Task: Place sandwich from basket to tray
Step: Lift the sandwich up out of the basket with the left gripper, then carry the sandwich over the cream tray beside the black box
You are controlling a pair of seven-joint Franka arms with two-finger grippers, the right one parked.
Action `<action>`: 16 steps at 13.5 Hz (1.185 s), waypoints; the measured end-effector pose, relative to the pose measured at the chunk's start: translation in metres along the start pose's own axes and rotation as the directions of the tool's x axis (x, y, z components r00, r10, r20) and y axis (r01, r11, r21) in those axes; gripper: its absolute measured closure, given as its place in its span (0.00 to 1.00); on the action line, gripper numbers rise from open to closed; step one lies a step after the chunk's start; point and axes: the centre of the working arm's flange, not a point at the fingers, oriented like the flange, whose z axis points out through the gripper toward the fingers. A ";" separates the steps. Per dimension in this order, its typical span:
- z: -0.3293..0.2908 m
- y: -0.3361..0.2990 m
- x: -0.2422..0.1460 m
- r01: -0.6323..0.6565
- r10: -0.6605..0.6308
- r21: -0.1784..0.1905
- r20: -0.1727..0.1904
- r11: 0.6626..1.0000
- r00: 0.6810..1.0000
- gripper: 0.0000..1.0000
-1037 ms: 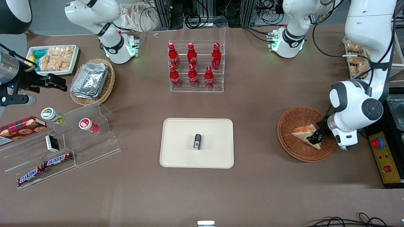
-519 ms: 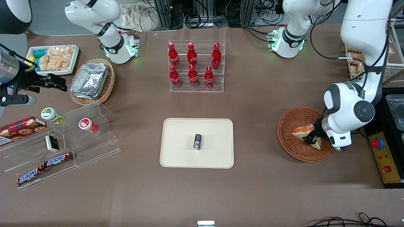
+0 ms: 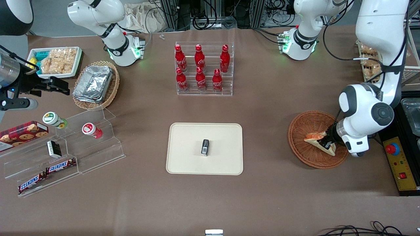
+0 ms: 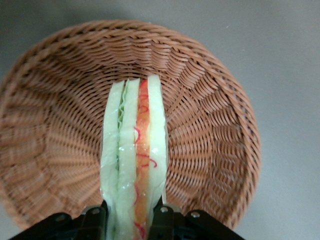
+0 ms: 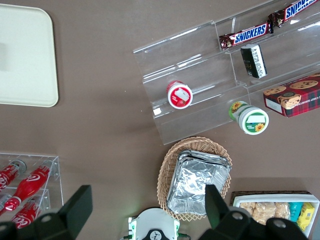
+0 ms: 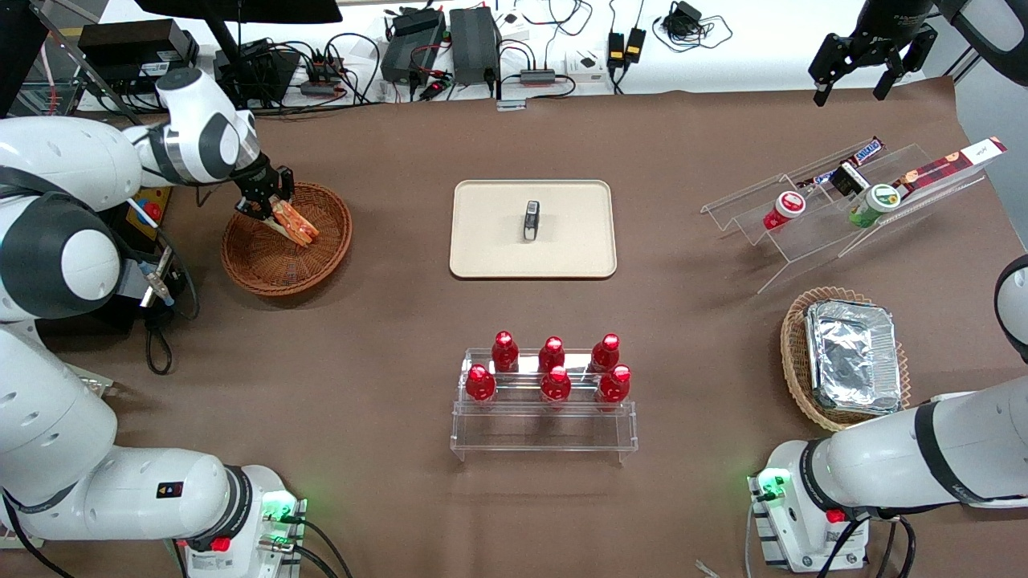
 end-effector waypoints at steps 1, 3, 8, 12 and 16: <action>-0.028 0.003 -0.004 -0.009 0.008 0.022 0.023 1.000 1.000 0.68; -0.100 0.014 -0.020 -0.048 0.044 0.062 0.064 0.997 0.997 0.72; -0.219 0.049 -0.086 -0.217 0.212 0.076 0.063 0.973 0.975 0.81; -0.211 0.071 -0.134 -0.419 0.412 0.074 0.097 0.905 0.906 0.81; -0.189 0.102 -0.195 -0.540 0.528 0.080 0.134 0.838 0.839 0.81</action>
